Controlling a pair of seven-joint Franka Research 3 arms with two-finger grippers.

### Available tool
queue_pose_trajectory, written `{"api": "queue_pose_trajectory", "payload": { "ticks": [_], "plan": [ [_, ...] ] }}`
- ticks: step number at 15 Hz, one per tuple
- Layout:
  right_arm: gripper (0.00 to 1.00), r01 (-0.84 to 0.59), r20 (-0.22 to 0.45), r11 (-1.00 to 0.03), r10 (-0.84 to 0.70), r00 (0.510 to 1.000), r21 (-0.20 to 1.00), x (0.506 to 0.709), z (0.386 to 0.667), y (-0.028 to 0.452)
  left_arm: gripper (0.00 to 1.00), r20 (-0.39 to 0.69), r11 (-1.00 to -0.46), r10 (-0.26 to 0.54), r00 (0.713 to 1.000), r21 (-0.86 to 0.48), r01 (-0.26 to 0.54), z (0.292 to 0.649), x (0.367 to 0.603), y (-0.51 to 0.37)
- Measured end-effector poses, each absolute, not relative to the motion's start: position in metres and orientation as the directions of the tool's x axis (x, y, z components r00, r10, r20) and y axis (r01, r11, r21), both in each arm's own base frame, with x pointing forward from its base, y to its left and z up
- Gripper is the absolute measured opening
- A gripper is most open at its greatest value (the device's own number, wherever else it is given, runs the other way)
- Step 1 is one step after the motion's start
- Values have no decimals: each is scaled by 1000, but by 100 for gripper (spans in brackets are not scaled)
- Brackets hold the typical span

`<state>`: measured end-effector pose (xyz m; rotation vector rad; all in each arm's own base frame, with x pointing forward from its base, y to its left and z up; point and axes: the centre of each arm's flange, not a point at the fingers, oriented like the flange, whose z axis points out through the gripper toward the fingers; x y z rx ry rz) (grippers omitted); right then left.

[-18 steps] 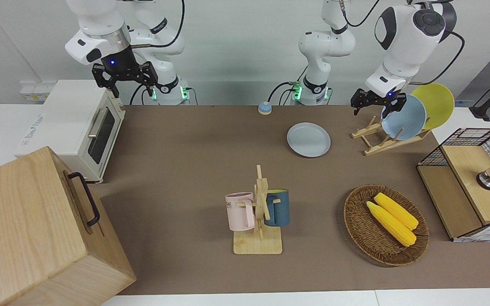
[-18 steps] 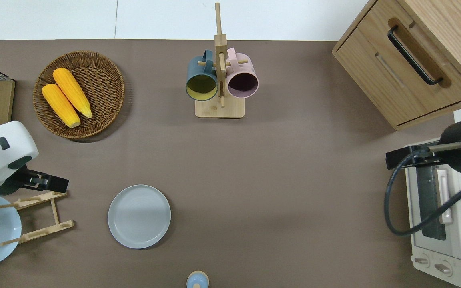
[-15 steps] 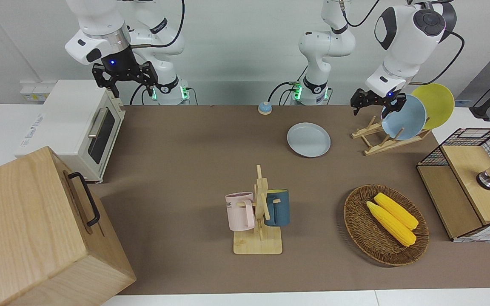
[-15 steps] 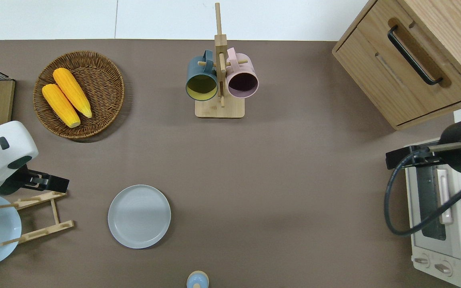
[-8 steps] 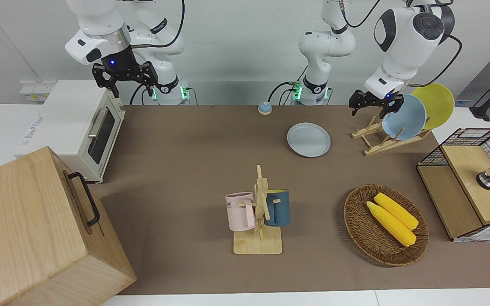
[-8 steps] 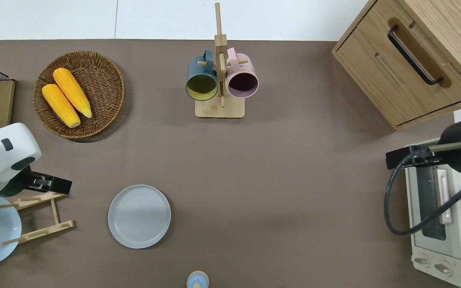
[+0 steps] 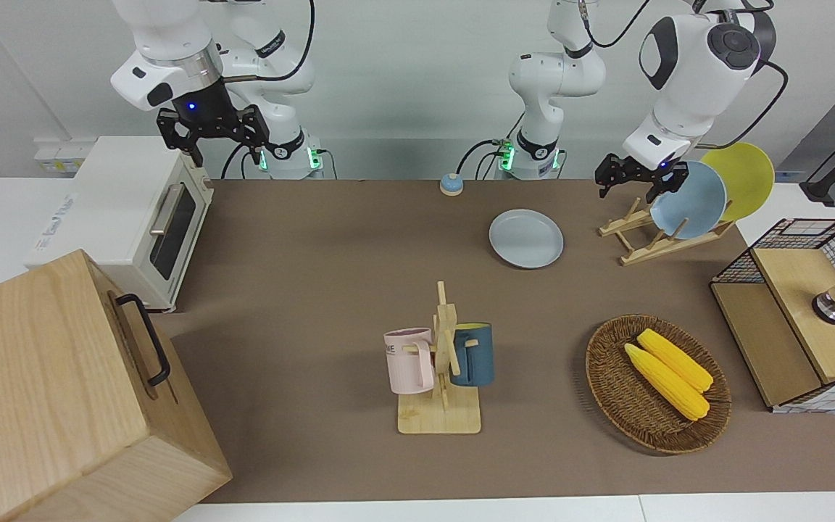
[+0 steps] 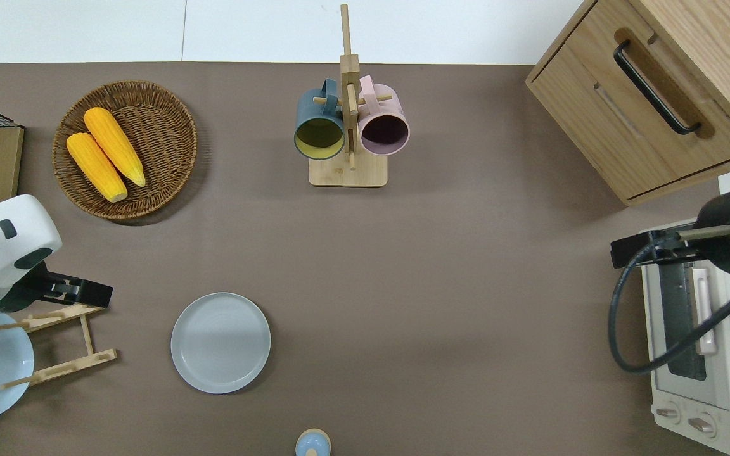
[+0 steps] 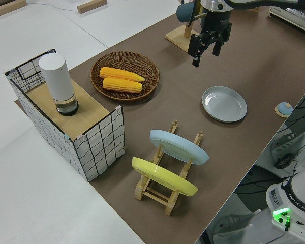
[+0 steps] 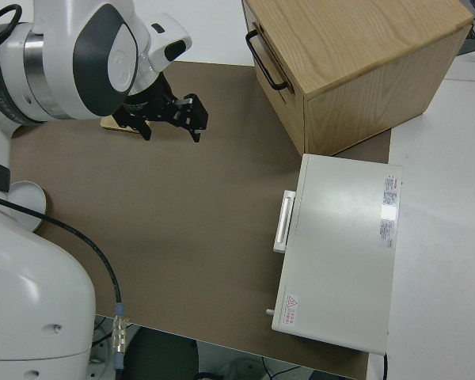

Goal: Pick gray plate from table and place it on lower plate rack with left arm

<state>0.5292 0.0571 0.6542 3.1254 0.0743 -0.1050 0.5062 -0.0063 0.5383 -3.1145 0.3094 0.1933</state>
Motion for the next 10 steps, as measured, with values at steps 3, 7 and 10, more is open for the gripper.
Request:
{"api": "queue_pose_trajectory", "payload": {
  "ticks": [3,7,10],
  "plan": [
    [99,48,-67,-999,47,997,12,529,654,57,99,-136,-980,-198,971,13,-198,532,504,-8],
    [99,48,-67,-999,47,997,12,529,654,57,99,-139,-980,-199,970,20,-198,509,493,-9],
    [99,48,-67,-999,47,997,12,529,654,57,100,-136,-981,-194,972,23,-193,490,484,-6]
  ]
}}
